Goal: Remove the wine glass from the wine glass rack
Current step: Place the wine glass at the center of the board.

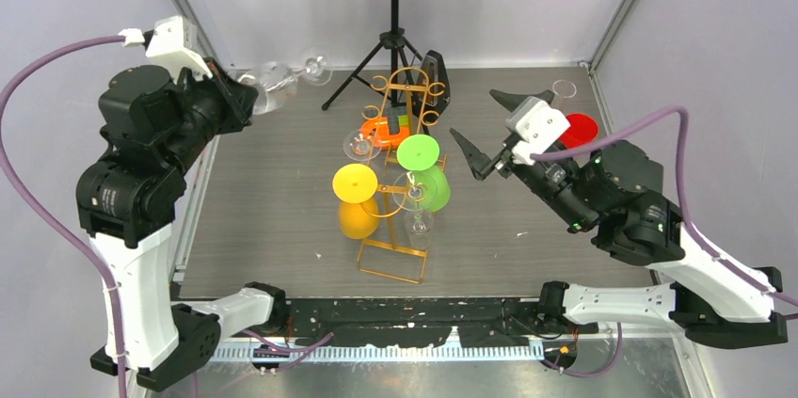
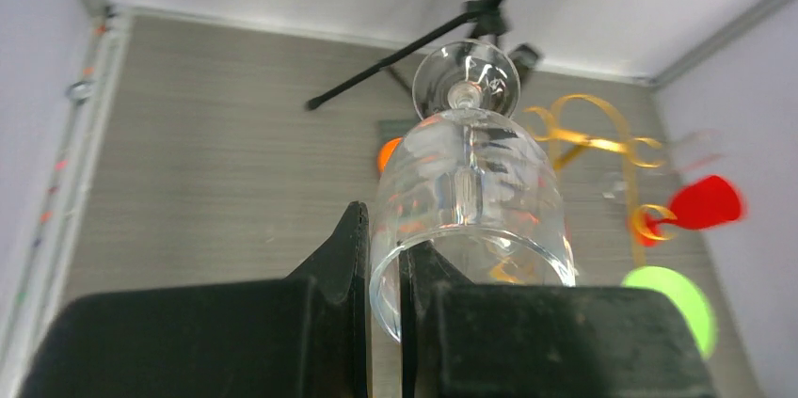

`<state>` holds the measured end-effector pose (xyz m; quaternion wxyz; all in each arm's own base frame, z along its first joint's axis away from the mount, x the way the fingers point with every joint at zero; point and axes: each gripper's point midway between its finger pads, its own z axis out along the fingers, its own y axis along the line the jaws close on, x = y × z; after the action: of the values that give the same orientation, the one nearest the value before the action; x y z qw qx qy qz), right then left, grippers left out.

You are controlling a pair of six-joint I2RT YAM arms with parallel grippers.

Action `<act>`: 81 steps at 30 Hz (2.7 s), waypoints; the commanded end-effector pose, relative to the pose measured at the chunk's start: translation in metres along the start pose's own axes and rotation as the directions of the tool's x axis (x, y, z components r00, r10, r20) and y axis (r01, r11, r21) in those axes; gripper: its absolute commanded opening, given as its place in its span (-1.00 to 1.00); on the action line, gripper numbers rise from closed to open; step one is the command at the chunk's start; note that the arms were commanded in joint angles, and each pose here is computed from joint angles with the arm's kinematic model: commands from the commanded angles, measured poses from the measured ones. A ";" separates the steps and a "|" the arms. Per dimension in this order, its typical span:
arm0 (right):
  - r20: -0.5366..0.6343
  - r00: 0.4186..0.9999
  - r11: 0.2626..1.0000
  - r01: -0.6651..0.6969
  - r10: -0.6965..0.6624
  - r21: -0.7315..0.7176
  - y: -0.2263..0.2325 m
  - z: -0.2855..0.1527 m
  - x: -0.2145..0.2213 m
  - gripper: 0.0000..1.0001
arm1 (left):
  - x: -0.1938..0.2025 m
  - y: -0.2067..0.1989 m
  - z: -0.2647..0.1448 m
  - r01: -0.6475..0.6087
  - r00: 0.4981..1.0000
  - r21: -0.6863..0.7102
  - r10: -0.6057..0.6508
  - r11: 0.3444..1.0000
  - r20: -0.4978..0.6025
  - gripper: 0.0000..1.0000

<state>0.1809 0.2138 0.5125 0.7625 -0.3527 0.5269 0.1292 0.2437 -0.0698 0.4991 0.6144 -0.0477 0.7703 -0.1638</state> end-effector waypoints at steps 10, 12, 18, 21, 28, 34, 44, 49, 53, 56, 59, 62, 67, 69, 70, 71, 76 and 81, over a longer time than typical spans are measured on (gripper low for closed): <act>-0.284 0.938 0.968 -0.142 0.198 0.205 -0.007 -0.008 0.060 0.73 | 0.073 0.071 0.032 -0.174 0.961 -0.297 0.096 0.939 -0.261 -1.00; -0.317 0.922 0.965 -0.160 0.222 0.210 -0.004 -0.009 0.070 0.74 | 0.085 0.075 0.040 -0.199 0.945 -0.305 0.100 0.931 -0.310 -1.00; -0.417 0.853 0.948 -0.262 0.315 0.181 0.012 -0.014 0.108 0.74 | 0.118 0.089 0.067 -0.278 0.889 -0.314 0.119 0.908 -0.442 -1.00; -0.439 0.821 0.931 -0.318 0.366 0.181 0.018 -0.020 0.121 0.74 | 0.131 0.096 0.078 -0.306 0.863 -0.318 0.119 0.897 -0.492 -1.00; -0.493 0.767 0.911 -0.374 0.411 0.177 0.034 -0.035 0.152 0.74 | 0.153 0.112 0.103 -0.335 0.804 -0.311 0.099 0.889 -0.586 -1.00; -0.525 0.738 0.901 -0.400 0.424 0.166 0.048 -0.045 0.171 0.75 | 0.173 0.132 0.122 -0.324 0.770 -0.320 0.052 0.891 -0.636 -1.00; -0.558 0.713 0.895 -0.420 0.426 0.147 0.061 -0.053 0.186 0.75 | 0.195 0.167 0.149 -0.304 0.731 -0.368 -0.033 0.878 -0.682 -1.00; -0.572 0.705 0.898 -0.415 0.419 0.146 0.065 -0.054 0.194 0.76 | 0.203 0.177 0.163 -0.308 0.719 -0.386 -0.054 0.869 -0.693 -1.00; -0.583 0.700 0.901 -0.410 0.411 0.142 0.067 -0.052 0.198 0.76 | 0.205 0.190 0.170 -0.333 0.703 -0.412 -0.068 0.848 -0.708 -1.00; -0.594 0.694 0.902 -0.408 0.408 0.142 0.070 -0.053 0.202 0.77 | 0.205 0.198 0.175 -0.345 0.697 -0.429 -0.078 0.835 -0.712 -1.00; -0.603 0.686 0.902 -0.407 0.407 0.145 0.071 -0.054 0.208 0.77 | 0.204 0.205 0.180 -0.350 0.700 -0.445 -0.086 0.824 -0.709 -1.00; -0.602 0.686 0.901 -0.409 0.409 0.146 0.073 -0.055 0.211 0.77 | 0.205 0.210 0.185 -0.347 0.696 -0.451 -0.096 0.822 -0.711 -1.00; -0.605 0.684 0.902 -0.405 0.408 0.150 0.072 -0.056 0.214 0.78 | 0.211 0.213 0.195 -0.344 0.684 -0.449 -0.108 0.825 -0.721 -1.00; -0.606 0.682 0.901 -0.406 0.409 0.151 0.072 -0.056 0.215 0.78 | 0.215 0.214 0.198 -0.344 0.678 -0.448 -0.112 0.825 -0.726 -1.00; -0.607 0.681 0.901 -0.406 0.409 0.151 0.073 -0.056 0.216 0.78 | 0.217 0.215 0.199 -0.344 0.674 -0.447 -0.114 0.826 -0.730 -1.00; -0.609 0.680 0.901 -0.405 0.409 0.153 0.073 -0.056 0.217 0.78 | 0.218 0.215 0.200 -0.345 0.672 -0.447 -0.115 0.825 -0.731 -1.00; -0.617 0.674 0.902 -0.406 0.406 0.150 0.074 -0.055 0.220 0.79 | 0.221 0.229 0.199 -0.342 0.665 -0.472 -0.146 0.812 -0.732 -1.00; -0.629 0.666 0.901 -0.409 0.402 0.143 0.078 -0.054 0.223 0.79 | 0.225 0.232 0.197 -0.345 0.660 -0.476 -0.152 0.809 -0.736 -0.88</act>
<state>0.1863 0.1860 0.2632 0.4736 -0.2617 0.8272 0.1514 0.3991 0.0415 0.1631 0.1732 -0.1063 0.9736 0.1040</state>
